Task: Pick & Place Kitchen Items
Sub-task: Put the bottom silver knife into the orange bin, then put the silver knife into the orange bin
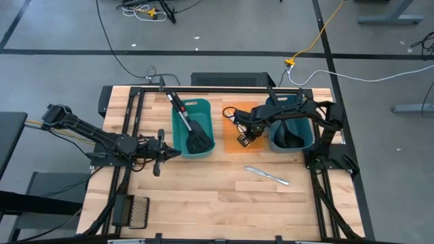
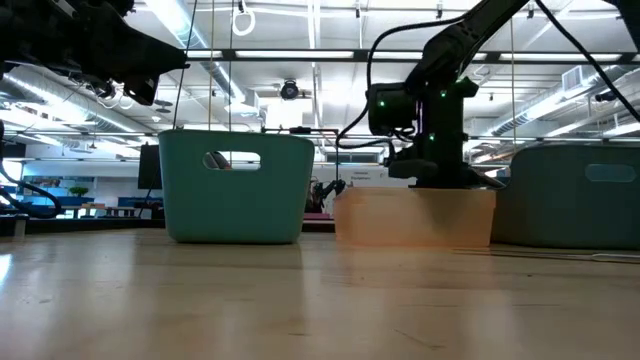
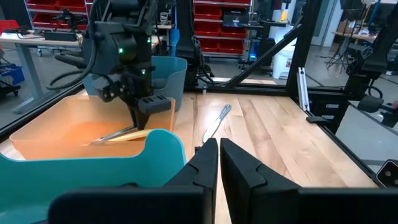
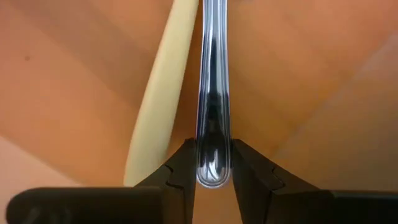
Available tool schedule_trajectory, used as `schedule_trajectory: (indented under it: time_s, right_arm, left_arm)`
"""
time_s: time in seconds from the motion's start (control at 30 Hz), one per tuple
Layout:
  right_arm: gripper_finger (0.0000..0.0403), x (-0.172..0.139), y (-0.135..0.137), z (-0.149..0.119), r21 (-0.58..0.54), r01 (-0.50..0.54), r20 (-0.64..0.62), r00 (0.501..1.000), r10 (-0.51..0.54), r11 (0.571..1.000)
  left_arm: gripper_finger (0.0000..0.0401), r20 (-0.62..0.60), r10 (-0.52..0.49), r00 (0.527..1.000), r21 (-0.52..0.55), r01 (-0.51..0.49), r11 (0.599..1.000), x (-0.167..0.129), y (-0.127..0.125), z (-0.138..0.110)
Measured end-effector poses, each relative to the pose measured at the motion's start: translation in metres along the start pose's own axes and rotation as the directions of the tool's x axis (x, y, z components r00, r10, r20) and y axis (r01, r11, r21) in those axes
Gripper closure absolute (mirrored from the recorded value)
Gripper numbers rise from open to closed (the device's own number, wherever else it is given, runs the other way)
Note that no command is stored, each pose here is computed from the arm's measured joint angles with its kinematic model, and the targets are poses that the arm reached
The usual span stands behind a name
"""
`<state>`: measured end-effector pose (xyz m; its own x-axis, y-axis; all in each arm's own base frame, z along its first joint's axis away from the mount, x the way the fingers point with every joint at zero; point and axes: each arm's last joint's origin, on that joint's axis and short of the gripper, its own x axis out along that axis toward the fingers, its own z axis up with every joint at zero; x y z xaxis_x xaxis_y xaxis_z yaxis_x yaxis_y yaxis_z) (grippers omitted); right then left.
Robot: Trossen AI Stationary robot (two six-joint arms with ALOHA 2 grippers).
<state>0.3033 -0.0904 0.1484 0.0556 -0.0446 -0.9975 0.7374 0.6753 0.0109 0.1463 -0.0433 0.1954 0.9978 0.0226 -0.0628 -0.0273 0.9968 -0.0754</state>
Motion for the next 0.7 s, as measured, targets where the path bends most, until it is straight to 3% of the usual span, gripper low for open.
schedule_trajectory:
  time_s: [0.13, 0.3, 0.43, 0.57, 0.7]
  right_arm:
    - [0.0300, 0.002, 0.001, 0.001, -0.017, -0.002, 0.001, 1.000, 0.002, 1.000]
    - [0.0204, -0.007, 0.001, 0.002, -0.045, -0.005, 0.007, 1.000, 0.006, 0.999]
    - [0.0152, -0.026, 0.003, 0.007, -0.073, -0.001, 0.029, 1.000, 0.003, 0.997]
    - [0.0135, -0.058, 0.011, 0.009, -0.120, 0.054, 0.142, 0.989, -0.037, 0.991]
    - [0.0152, -0.100, 0.023, 0.001, -0.193, 0.134, 0.313, 0.947, -0.069, 0.972]
  left_arm:
    - [0.0378, 0.000, 0.000, 1.000, 0.000, 0.000, 1.000, 0.000, 0.000, 0.000]
    - [0.0378, 0.000, 0.000, 1.000, 0.000, 0.000, 1.000, 0.000, 0.000, 0.000]
    - [0.0378, 0.000, 0.000, 1.000, 0.000, 0.000, 1.000, 0.000, 0.000, 0.000]
    - [0.0378, 0.000, 0.000, 1.000, 0.006, 0.000, 1.000, 0.000, 0.000, 0.000]
    - [0.0378, 0.000, 0.000, 1.000, 0.007, 0.000, 1.000, 0.000, 0.000, 0.000]
